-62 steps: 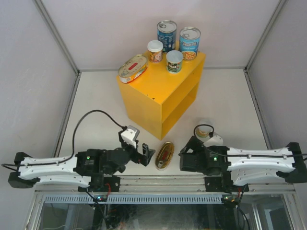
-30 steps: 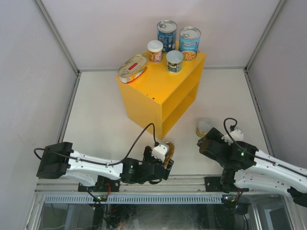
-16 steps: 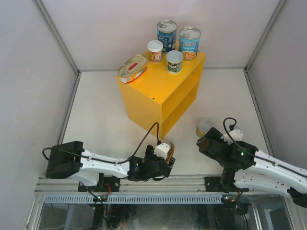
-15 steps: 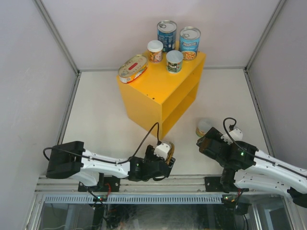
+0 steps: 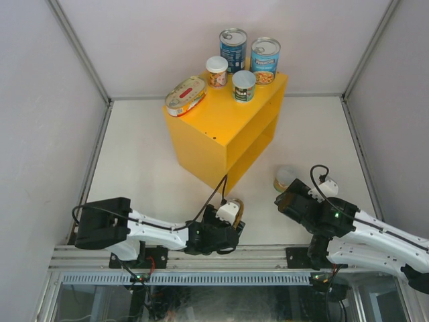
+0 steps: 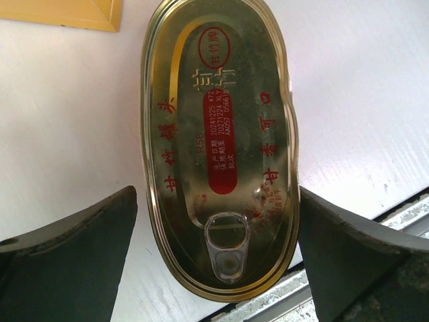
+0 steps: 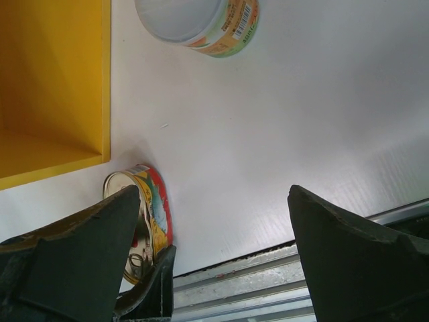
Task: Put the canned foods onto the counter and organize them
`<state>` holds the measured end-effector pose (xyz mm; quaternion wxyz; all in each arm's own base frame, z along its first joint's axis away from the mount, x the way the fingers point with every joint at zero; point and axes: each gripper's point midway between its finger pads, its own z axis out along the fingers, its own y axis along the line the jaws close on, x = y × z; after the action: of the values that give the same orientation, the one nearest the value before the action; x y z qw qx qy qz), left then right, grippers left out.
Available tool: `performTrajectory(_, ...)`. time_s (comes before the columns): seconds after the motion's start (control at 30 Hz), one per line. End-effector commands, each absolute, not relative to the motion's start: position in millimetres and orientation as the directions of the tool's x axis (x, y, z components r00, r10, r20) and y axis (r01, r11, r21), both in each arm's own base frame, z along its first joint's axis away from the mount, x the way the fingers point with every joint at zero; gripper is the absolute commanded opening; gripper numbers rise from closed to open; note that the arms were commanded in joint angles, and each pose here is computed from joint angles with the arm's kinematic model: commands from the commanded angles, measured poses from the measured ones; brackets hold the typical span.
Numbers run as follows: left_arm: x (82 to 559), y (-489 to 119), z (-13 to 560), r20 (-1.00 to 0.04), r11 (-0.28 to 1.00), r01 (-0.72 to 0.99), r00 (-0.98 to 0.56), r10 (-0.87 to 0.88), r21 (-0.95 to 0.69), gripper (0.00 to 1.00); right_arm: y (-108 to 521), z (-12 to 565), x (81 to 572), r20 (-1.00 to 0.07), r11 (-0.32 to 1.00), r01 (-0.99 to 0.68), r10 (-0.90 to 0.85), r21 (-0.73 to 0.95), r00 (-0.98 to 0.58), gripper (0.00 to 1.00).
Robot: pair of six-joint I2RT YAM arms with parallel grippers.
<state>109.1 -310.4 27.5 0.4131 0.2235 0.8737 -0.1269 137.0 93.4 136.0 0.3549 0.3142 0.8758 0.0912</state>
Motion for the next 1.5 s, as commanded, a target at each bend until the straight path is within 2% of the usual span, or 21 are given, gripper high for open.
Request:
performTrajectory(0.0, 118.8, -321.0, 38.0, -0.813, 0.890, 0.449, -0.545, 0.206, -0.075, 0.98, 96.9, 138.7, 140.9, -0.568, 0.789, 0.470, 0.613, 0.396, -0.550, 0.91)
performTrajectory(0.3, 120.7, -324.5, 35.0, -0.828, 0.893, 0.439, -0.535, 0.170, -0.100, 0.93, 104.5, 131.3, 139.0, -0.554, 0.806, 0.468, 0.590, 0.363, -0.587, 0.90)
performTrajectory(0.37, 120.4, -327.9, 34.3, -0.829, 0.891, 0.441, -0.534, 0.164, -0.108, 0.89, 105.6, 128.6, 138.3, -0.549, 0.806, 0.471, 0.591, 0.360, -0.591, 0.90)
performTrajectory(0.5, 119.2, -332.3, 32.9, -0.829, 0.889, 0.445, -0.533, 0.167, -0.107, 0.71, 106.0, 126.7, 137.4, -0.548, 0.808, 0.471, 0.587, 0.354, -0.596, 0.90)
performTrajectory(0.67, 117.4, -329.4, 36.5, -0.838, 0.891, 0.440, -0.525, 0.149, -0.117, 0.24, 100.8, 126.5, 135.4, -0.549, 0.805, 0.481, 0.591, 0.348, -0.591, 0.89)
performTrajectory(0.8, 114.9, -323.4, 41.1, -0.846, 0.889, 0.440, -0.516, 0.134, -0.127, 0.01, 98.2, 126.3, 133.5, -0.547, 0.803, 0.486, 0.593, 0.345, -0.591, 0.89)
performTrajectory(1.13, 95.6, -332.0, 69.7, -0.873, 0.828, 0.542, -0.463, 0.152, -0.143, 0.00, 90.1, 128.2, 127.8, -0.543, 0.788, 0.501, 0.613, 0.358, -0.574, 0.89)
performTrajectory(1.47, 84.0, -325.5, 94.1, -0.889, 0.811, 0.563, -0.439, 0.127, -0.162, 0.00, 82.2, 128.4, 121.5, -0.543, 0.785, 0.502, 0.616, 0.362, -0.572, 0.88)
